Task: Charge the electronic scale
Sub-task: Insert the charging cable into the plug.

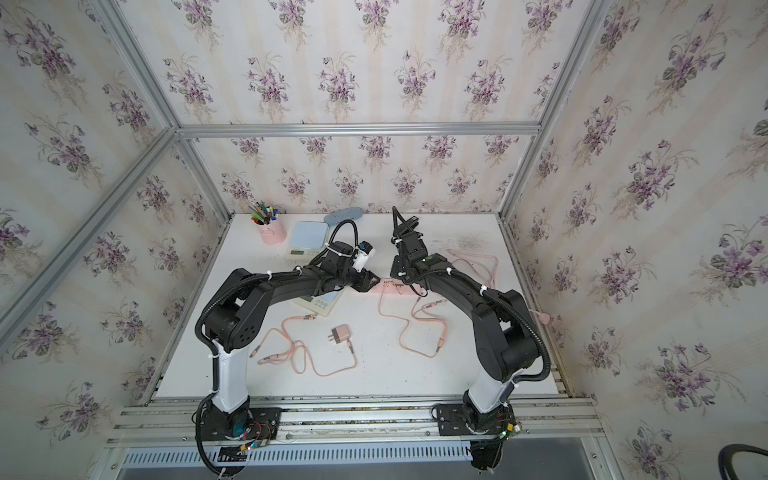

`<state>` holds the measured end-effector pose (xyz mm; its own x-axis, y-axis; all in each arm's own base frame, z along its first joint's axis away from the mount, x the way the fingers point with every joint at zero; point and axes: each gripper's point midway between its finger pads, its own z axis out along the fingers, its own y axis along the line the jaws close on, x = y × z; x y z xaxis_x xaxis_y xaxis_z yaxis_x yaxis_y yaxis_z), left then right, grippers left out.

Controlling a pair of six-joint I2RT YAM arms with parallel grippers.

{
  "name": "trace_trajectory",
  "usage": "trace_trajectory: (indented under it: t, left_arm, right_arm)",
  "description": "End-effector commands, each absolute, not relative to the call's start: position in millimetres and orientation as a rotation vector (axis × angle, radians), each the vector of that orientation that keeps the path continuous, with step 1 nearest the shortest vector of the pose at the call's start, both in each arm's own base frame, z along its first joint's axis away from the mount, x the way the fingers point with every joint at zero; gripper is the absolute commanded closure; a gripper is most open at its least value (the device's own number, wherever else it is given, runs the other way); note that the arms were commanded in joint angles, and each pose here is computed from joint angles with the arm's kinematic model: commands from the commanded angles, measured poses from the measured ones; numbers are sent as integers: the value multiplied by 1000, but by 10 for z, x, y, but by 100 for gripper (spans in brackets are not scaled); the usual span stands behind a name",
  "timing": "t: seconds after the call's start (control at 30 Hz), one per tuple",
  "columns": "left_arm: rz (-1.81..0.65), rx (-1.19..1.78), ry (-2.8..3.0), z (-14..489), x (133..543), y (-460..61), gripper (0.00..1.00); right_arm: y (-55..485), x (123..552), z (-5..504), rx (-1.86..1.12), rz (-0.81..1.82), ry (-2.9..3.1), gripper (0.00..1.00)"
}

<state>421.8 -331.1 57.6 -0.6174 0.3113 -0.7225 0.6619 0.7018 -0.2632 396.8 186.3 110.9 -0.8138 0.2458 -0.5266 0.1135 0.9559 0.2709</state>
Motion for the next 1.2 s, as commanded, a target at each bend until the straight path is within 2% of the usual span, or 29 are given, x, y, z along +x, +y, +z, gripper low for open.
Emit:
trace_trajectory:
  t: [0.0, 0.5, 0.53, 0.6, 1.07, 1.17]
  left_arm:
    - [-671, 746, 2255, 548, 4214, -3313, 44]
    - [-652, 755, 2307, 373, 4168, -3279, 44]
    - [-653, 756, 2309, 363, 4163, -3279, 48]
    - [-654, 753, 2314, 353, 4162, -3274, 49]
    - [-644, 767, 2336, 285, 4112, -3290, 50]
    - [-641, 766, 2345, 266, 4103, -3288, 50]
  right_arm:
    - [1716, 3911, 1031, 291, 199, 2550, 100]
    - [1691, 3956, 910, 244, 135, 2566, 100]
    - [1686, 3960, 911, 237, 128, 2569, 100]
    - [1679, 3952, 913, 230, 118, 2576, 100]
    - [1662, 3746, 756, 181, 9, 2632, 100]
    - [1828, 3604, 617, 114, -16, 2683, 100]
